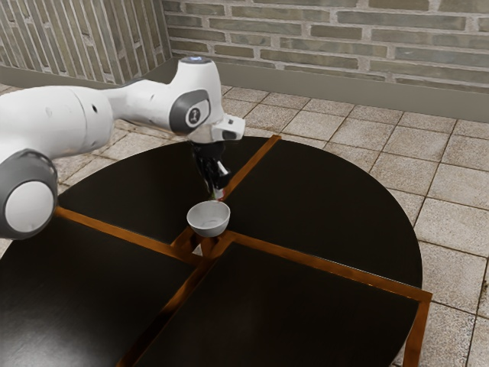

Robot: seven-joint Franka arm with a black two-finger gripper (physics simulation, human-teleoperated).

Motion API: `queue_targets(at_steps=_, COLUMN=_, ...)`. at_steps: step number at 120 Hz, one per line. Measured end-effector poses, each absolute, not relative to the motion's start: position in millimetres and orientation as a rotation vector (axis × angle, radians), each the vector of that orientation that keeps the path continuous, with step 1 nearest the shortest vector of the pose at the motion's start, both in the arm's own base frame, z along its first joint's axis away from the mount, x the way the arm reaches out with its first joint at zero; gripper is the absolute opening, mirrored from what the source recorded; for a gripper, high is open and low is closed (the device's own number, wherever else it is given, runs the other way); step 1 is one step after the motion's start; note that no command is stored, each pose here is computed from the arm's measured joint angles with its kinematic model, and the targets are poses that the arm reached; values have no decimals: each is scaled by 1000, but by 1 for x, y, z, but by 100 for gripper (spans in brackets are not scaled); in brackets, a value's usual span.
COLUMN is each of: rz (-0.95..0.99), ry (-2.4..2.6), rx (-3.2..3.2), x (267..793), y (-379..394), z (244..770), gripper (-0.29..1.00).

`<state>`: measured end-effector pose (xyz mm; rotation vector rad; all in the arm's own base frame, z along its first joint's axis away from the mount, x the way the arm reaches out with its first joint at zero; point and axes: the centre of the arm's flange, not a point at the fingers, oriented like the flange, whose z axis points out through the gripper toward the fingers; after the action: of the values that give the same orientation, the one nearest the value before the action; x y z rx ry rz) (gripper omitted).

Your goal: Take strawberry from the bowl

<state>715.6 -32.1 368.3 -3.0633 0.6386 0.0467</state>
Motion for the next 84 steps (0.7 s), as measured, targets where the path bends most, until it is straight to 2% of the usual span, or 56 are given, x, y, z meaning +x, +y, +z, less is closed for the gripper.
queue_targets(at_steps=11, rz=11, ry=720, rx=-3041, x=707, y=-72, z=395, gripper=6)
queue_targets(at_steps=22, rz=20, ry=773, rx=-3039, x=705, y=-100, z=392, gripper=6)
queue_targets(at_steps=51, rz=146, ry=838, rx=-3049, x=711, y=-143, z=313, gripper=5)
queue_targets(at_steps=62, rz=160, ry=830, rx=-3056, x=712, y=-144, z=301, gripper=5)
queue_targets(at_steps=84, rz=161, ry=816, rx=-3078, x=712, y=-143, z=297, gripper=39)
